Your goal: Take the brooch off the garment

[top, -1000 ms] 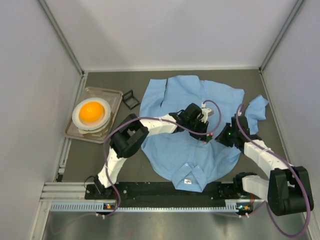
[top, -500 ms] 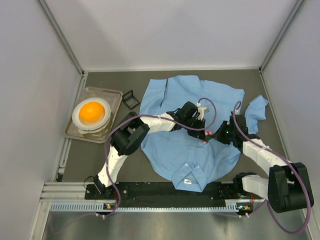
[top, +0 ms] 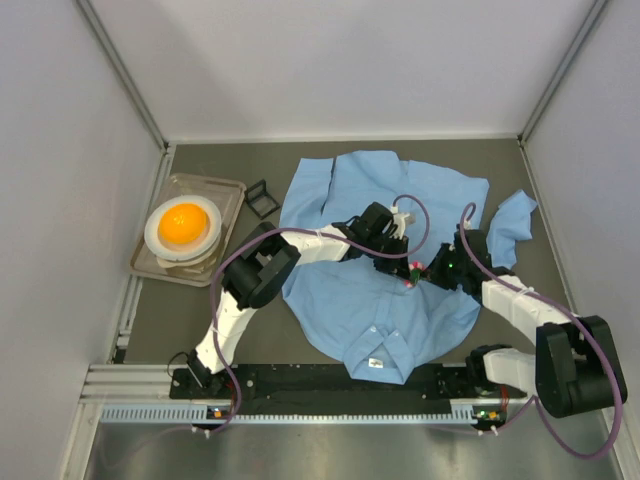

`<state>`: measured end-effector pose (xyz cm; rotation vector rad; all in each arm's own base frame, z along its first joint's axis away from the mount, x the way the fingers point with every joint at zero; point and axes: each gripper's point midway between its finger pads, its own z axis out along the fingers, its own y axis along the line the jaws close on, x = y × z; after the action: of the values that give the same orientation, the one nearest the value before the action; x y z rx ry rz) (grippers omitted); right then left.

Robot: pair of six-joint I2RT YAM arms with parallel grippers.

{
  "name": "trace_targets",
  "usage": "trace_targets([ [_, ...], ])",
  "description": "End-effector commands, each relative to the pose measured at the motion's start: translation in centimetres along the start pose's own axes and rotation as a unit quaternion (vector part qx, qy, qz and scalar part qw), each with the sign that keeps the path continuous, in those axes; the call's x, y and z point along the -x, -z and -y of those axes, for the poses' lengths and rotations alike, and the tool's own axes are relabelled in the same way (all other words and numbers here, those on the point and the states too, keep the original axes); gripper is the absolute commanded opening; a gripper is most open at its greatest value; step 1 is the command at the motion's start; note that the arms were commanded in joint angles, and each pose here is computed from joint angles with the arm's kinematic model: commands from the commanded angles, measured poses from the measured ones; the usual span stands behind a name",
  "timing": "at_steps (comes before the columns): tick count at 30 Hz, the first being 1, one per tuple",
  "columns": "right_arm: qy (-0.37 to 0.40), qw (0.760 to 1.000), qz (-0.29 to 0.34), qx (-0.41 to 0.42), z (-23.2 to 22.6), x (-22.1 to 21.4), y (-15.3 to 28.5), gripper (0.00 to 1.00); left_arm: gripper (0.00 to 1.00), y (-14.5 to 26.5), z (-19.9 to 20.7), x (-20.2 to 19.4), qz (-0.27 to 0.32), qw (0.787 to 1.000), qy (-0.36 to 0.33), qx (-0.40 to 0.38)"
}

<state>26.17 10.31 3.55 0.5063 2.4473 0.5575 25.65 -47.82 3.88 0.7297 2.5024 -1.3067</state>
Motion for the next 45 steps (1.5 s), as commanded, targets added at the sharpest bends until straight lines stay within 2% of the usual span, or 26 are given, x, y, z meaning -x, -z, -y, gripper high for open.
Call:
trace_targets([
  [1,0.016,0.999,0.011,0.030,-2.1,0.7,-0.3,0.11,0.00,-0.9,-3.2,-1.8,-0.020,0.999,0.024,0.045],
  [6,0.008,0.999,0.013,0.042,-2.8,0.9,0.1,0.11,0.01,-0.8,-2.9,-1.5,-0.019,0.999,0.020,0.042],
  [12,-0.002,0.999,0.023,0.027,-2.3,1.1,0.4,0.11,0.24,-0.3,-1.4,-1.3,-0.016,1.000,0.012,0.009],
  [14,-0.003,0.999,0.021,0.027,-2.2,1.0,0.4,0.11,0.26,-0.3,-0.9,-1.3,-0.018,1.000,0.016,-0.003],
  [15,-0.001,0.999,0.022,0.024,-2.1,1.0,0.4,0.11,0.19,-0.3,-0.7,-1.2,-0.015,1.000,0.016,-0.007],
  [16,-0.002,0.999,0.025,0.022,-2.1,1.1,0.5,0.11,0.09,-0.2,-0.6,-1.2,-0.016,1.000,0.019,-0.007],
  [18,0.002,0.999,0.031,0.013,-1.8,1.4,0.7,0.11,0.00,-0.1,-0.5,-1.4,-0.020,1.000,0.021,-0.008],
  [28,0.058,0.996,0.057,0.021,-3.2,3.9,1.8,0.19,0.00,0.6,-0.1,-2.2,-0.034,0.999,0.017,-0.013],
  [31,0.067,0.996,0.040,0.043,-3.9,3.2,1.9,0.20,0.00,1.6,0.2,-1.0,0.025,0.999,-0.034,0.002],
  [33,0.063,0.996,0.031,0.056,-4.2,2.6,2.0,0.21,0.00,1.8,0.2,-0.7,0.043,0.998,-0.048,0.006],
  [39,0.058,0.996,0.012,0.068,-3.4,0.5,2.1,0.23,0.00,1.1,2.6,-0.9,0.054,0.998,-0.034,-0.028],
  [45,0.047,0.996,0.007,0.075,-3.0,-0.7,2.9,0.27,0.00,-0.1,1.4,-2.4,0.041,0.999,-0.001,0.003],
])
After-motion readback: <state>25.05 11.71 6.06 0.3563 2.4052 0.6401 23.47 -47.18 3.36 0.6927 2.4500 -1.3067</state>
